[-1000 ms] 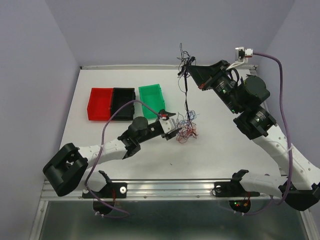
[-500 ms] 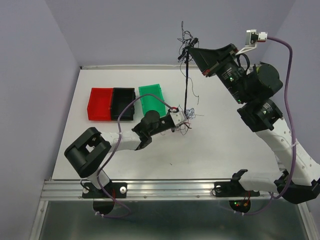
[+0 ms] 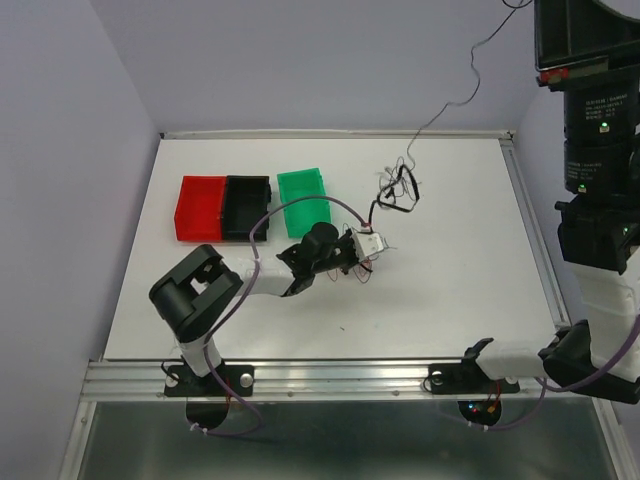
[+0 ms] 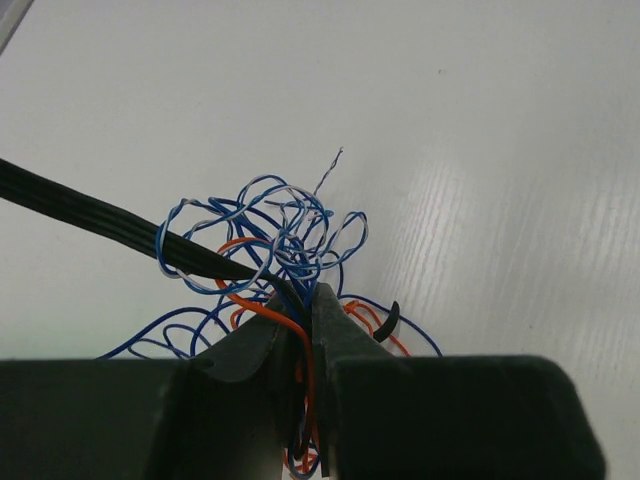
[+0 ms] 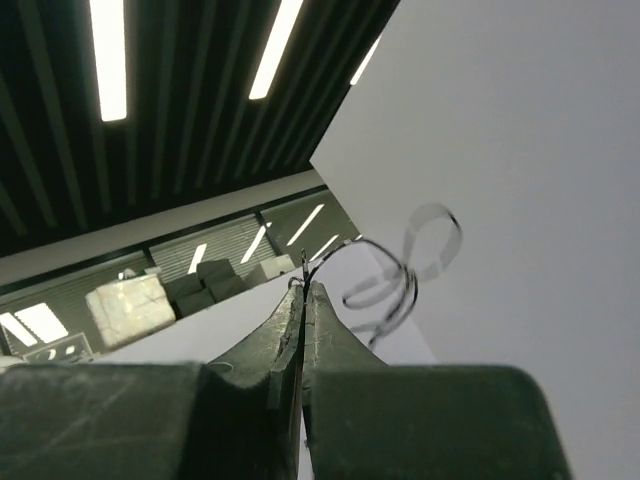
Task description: Untangle the cables
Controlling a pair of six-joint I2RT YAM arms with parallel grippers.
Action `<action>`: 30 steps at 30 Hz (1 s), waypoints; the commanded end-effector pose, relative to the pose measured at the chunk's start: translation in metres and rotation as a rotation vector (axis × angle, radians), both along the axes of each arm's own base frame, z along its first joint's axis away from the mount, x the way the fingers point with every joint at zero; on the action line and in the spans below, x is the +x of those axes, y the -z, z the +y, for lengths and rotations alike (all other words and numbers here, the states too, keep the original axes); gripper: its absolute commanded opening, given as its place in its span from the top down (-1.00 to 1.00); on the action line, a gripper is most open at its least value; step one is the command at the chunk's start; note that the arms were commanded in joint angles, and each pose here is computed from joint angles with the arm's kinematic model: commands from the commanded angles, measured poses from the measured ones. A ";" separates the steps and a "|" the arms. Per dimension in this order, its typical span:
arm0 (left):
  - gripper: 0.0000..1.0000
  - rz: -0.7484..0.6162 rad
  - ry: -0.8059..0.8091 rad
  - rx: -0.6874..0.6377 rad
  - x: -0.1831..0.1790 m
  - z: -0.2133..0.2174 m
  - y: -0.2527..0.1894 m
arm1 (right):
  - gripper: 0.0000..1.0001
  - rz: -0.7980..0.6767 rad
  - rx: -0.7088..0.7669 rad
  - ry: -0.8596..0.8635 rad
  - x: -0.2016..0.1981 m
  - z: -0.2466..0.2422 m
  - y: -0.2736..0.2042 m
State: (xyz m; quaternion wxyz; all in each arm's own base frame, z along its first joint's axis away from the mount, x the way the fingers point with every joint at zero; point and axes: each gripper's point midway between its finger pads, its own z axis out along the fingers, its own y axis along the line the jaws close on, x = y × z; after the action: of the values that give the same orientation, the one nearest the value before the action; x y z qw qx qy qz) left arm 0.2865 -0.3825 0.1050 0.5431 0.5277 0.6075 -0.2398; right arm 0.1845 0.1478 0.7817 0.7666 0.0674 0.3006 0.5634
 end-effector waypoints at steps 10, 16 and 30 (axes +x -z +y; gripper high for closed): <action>0.66 -0.092 0.209 0.058 -0.049 0.023 -0.092 | 0.99 0.535 -0.173 0.618 0.083 -0.068 0.216; 0.63 -0.166 0.207 0.026 -0.060 0.039 -0.124 | 0.99 0.677 -0.305 0.688 0.097 -0.067 0.318; -0.17 -0.236 0.129 0.073 -0.066 0.069 -0.124 | 0.99 0.723 -0.543 0.392 0.110 0.007 0.422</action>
State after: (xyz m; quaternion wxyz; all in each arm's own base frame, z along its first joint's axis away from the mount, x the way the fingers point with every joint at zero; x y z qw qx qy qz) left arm 0.2148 -0.3206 0.1941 0.5128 0.6373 0.5352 -0.2107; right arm 0.2942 0.1318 0.3552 0.7018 0.1455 0.6654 0.2087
